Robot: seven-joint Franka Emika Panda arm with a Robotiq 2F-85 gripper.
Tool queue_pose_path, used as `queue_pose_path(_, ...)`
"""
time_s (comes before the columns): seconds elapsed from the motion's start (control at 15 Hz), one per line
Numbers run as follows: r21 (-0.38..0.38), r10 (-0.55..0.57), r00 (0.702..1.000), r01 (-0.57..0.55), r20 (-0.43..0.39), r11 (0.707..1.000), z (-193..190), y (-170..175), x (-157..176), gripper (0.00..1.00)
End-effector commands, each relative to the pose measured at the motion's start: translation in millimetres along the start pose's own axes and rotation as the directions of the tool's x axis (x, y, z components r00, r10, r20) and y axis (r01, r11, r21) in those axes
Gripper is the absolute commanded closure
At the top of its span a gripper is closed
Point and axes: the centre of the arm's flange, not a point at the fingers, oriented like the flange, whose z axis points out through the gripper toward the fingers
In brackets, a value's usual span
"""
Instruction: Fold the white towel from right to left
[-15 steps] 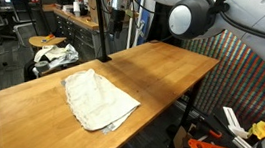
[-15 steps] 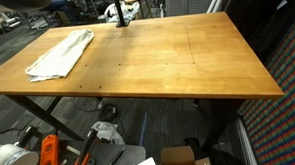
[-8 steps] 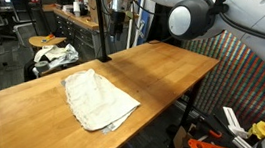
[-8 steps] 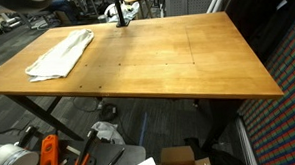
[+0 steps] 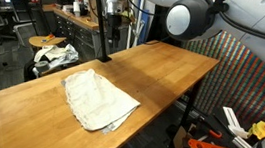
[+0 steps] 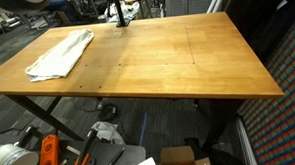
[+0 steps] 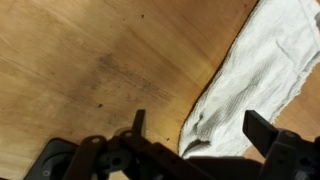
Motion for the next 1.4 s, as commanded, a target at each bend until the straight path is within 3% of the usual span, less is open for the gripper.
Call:
queue_pose_path(0.0, 0.079, -0.012, 1.0, 0.01, 0.027, 0.997, 6.5, -30.8, 4.0, 0.0)
queue_pose_path(0.33, 0.091, 0.036, 0.999, -0.036, 0.0, 0.995, 23.5, -61.3, 23.8, 0.0)
queue_pose_path(0.67, -0.02, 0.195, 0.976, -0.198, -0.097, 0.98, 39.0, -73.8, 51.2, 0.0)
queue_pose_path(1.0, -0.047, 0.234, 0.97, -0.237, -0.06, 0.97, 69.4, -77.7, 68.1, 0.0)
queue_pose_path(1.33, 0.0, 0.175, 0.984, -0.175, -0.026, 0.985, 95.6, -83.3, 69.5, 0.0)
